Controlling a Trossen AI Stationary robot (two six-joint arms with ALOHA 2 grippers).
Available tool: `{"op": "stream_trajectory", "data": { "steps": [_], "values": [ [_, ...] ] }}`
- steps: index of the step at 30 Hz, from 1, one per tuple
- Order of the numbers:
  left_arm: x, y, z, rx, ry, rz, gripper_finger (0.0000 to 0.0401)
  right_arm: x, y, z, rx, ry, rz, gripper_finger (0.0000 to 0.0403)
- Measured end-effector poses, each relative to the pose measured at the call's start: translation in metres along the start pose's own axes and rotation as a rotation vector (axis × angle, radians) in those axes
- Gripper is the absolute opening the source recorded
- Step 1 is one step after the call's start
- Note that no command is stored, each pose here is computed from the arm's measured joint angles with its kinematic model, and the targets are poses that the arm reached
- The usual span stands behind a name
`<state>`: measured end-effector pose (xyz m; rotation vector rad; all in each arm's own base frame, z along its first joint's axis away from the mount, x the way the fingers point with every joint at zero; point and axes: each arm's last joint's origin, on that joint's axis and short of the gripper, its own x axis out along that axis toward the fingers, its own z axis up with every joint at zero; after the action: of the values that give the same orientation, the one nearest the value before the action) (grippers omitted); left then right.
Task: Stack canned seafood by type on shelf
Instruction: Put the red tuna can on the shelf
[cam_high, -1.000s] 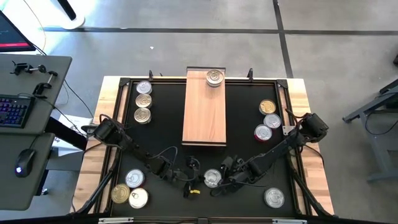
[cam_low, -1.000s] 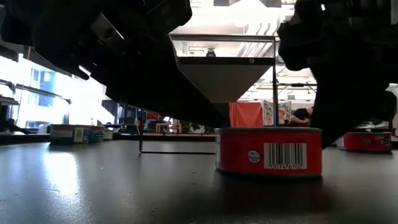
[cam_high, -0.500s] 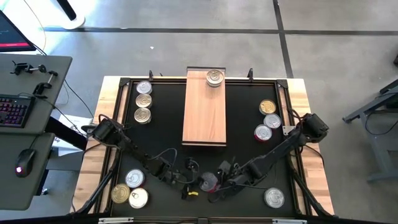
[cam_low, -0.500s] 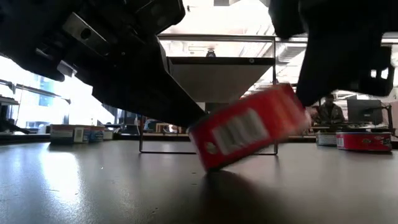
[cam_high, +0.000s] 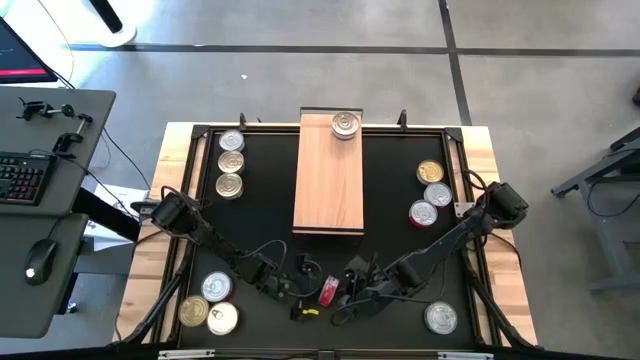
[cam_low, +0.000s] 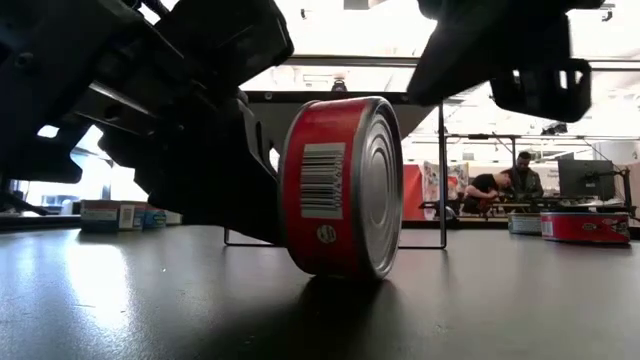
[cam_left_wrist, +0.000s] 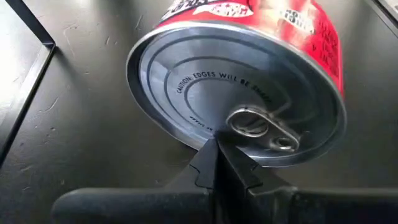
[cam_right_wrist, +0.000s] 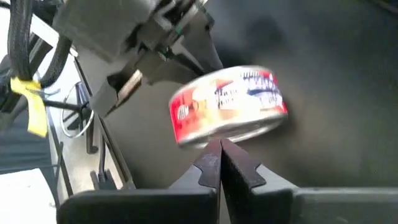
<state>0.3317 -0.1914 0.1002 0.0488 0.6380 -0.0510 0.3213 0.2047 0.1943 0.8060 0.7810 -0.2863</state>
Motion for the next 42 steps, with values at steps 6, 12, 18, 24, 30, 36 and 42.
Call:
{"op": "stream_trajectory", "data": {
  "steps": [6,12,18,24,30,36,42],
  "values": [
    [0.000,0.000,0.001,-0.055,-0.003,0.004,0.0000,-0.002,0.005,0.005,-0.051,-0.026,0.053,0.0000],
    [-0.004,-0.009,0.000,-0.185,-0.014,-0.017,0.0000,-0.021,0.007,0.005,-0.094,0.000,0.051,0.0000],
    [-0.012,-0.027,-0.006,-0.175,-0.013,-0.062,0.0000,-0.042,0.000,0.008,-0.129,0.020,-0.017,0.0000],
    [-0.017,-0.034,-0.005,-0.195,-0.067,-0.028,0.0000,-0.047,-0.001,0.011,-0.134,0.003,-0.038,0.0000],
    [-0.014,-0.028,0.005,-0.222,-0.142,-0.014,0.0000,-0.046,-0.002,0.011,-0.135,0.005,-0.040,0.0000],
    [-0.014,-0.028,0.016,-0.230,-0.202,-0.031,0.0000,-0.046,-0.002,0.011,-0.135,0.005,-0.040,0.0000],
    [-0.011,-0.026,0.037,-0.178,-0.257,-0.025,0.0000,-0.046,0.000,0.012,-0.065,-0.029,-0.031,0.0000]
  ]
}}
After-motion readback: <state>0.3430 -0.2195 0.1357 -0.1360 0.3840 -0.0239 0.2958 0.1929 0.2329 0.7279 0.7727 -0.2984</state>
